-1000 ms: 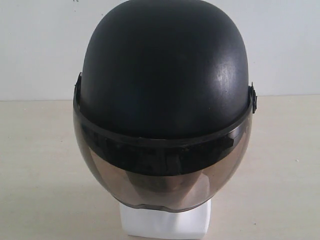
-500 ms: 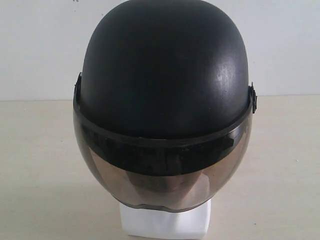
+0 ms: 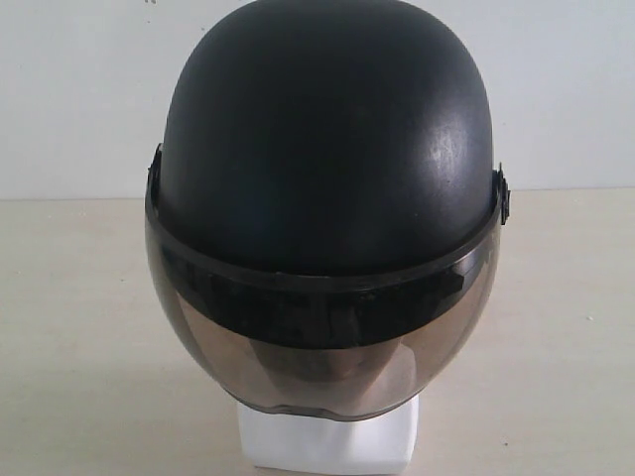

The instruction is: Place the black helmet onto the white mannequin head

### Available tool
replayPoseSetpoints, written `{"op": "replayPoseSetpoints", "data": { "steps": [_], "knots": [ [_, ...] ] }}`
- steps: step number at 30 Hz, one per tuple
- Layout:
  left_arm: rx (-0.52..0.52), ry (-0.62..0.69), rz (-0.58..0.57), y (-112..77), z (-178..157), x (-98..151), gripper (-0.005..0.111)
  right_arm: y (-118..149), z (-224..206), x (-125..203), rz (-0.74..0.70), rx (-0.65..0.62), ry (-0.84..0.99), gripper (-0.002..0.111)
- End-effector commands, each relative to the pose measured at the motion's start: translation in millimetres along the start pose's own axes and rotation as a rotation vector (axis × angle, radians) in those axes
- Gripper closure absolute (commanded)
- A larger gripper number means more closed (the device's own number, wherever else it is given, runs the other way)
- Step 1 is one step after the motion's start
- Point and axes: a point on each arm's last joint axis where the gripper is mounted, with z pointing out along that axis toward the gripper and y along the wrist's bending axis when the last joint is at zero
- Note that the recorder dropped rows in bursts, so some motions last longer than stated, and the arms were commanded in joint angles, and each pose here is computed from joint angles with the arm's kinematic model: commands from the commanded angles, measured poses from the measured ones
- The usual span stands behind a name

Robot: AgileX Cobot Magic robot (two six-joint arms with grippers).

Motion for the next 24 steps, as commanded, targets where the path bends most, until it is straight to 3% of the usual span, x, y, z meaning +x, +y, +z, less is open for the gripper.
{"op": "replayPoseSetpoints", "data": {
  "steps": [1,6,9,12,19,24],
  "knots": [
    [0.036,0.11,-0.068,-6.5,5,33,0.102,0,0,-2,-0.002,0.0,-0.019,0.109],
    [0.046,0.198,-0.086,-10.7,8,63,0.102,0,0,-2,-0.002,0.0,-0.019,0.109],
    [0.055,0.245,-0.081,-11.6,7,67,0.102,0,0,-2,-0.002,0.0,-0.019,0.109],
    [0.074,0.269,0.026,-12.1,6,69,0.102,0,0,-2,-0.002,0.0,-0.019,0.109],
    [0.08,0.268,-0.006,-13.0,6,69,0.102,0,0,-2,-0.002,0.0,-0.019,0.109],
    [0.079,0.27,-0.202,-15.2,6,68,0.102,0,0,-2,-0.002,0.0,-0.019,0.109]
  ]
}}
